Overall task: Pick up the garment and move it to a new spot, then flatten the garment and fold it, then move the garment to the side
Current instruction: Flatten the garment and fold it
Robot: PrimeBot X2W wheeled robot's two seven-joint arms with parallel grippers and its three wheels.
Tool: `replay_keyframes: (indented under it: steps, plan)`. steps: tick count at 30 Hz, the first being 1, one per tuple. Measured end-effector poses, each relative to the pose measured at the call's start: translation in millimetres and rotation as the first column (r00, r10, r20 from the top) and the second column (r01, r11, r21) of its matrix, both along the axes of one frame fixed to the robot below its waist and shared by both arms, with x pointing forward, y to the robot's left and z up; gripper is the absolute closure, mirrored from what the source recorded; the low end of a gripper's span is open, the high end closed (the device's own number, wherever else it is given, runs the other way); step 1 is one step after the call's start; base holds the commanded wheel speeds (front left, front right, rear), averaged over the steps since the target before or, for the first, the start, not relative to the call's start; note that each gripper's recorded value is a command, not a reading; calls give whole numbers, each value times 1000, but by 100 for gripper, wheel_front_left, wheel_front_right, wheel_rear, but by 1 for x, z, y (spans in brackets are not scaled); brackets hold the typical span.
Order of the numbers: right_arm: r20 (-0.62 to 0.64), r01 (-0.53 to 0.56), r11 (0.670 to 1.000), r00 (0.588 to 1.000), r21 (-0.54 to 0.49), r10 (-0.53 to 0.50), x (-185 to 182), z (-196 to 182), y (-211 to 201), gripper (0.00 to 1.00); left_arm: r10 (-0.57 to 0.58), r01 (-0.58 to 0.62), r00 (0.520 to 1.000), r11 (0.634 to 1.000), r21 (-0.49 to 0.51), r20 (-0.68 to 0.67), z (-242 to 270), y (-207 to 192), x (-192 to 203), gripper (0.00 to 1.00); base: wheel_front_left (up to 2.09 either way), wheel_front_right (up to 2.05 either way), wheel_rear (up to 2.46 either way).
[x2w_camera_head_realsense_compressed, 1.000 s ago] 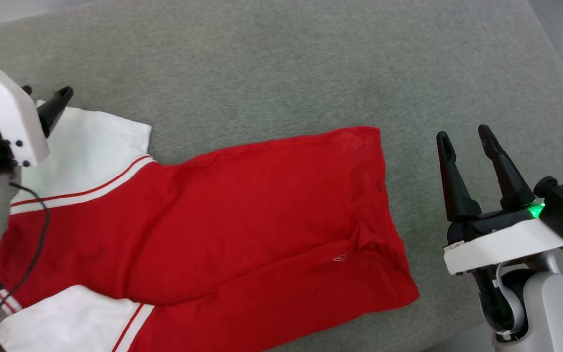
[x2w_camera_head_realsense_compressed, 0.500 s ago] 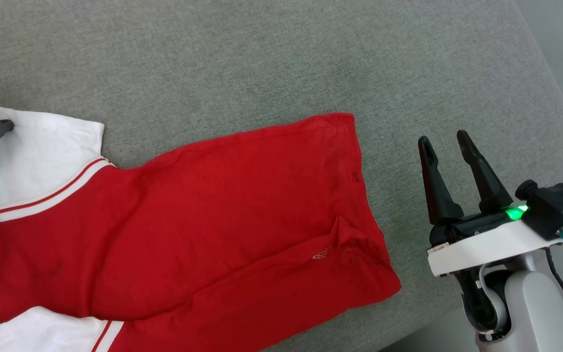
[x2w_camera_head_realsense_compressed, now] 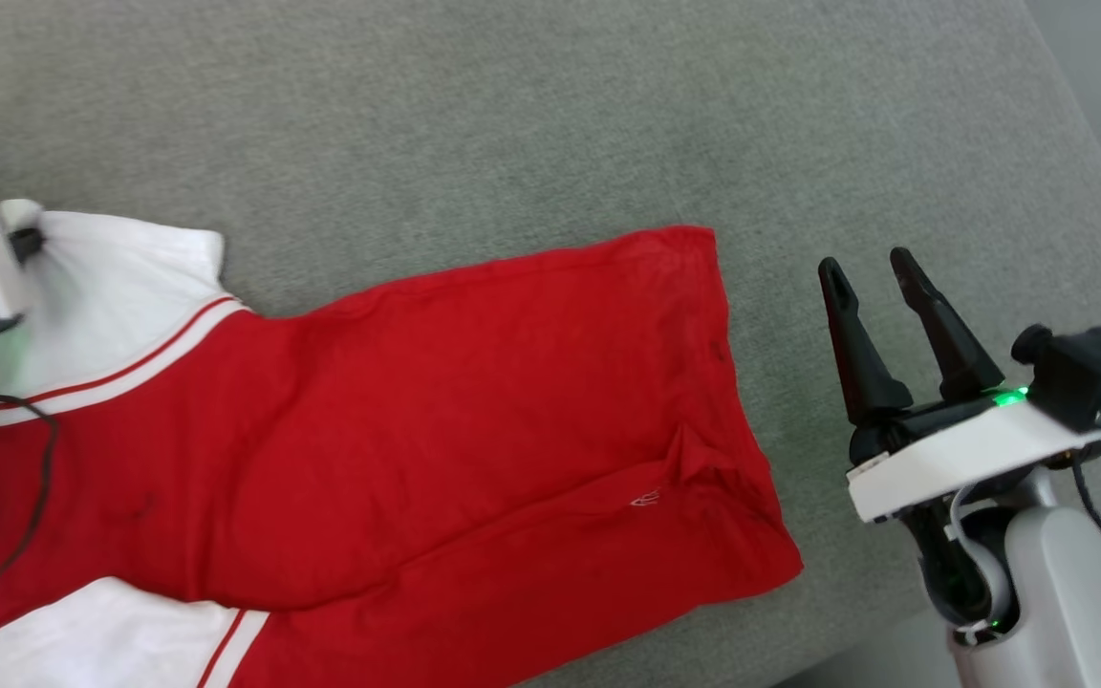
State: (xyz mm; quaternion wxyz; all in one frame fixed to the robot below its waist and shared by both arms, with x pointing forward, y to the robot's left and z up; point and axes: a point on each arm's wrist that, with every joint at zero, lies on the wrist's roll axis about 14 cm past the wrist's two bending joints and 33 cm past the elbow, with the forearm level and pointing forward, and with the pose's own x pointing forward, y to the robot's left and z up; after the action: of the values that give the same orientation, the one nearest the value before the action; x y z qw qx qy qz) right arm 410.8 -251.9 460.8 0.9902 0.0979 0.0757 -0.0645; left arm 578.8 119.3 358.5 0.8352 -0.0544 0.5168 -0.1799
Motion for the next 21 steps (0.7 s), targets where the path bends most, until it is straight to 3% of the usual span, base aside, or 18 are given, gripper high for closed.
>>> replay_keyframes:
  steps: [7,14,21]
  plan:
    - [-175,-137,989,974,48,144,9,-22,12,0,-21,25,988,999,-26,151,30,-5,-6,100,0,0,0]
    - [-368,-271,958,885,93,286,26,-44,30,0,-10,22,959,999,-38,284,72,8,-13,100,0,0,0]
    - [-525,-343,934,779,103,344,53,-63,40,0,-1,20,937,999,-51,351,88,19,-20,100,0,0,0]
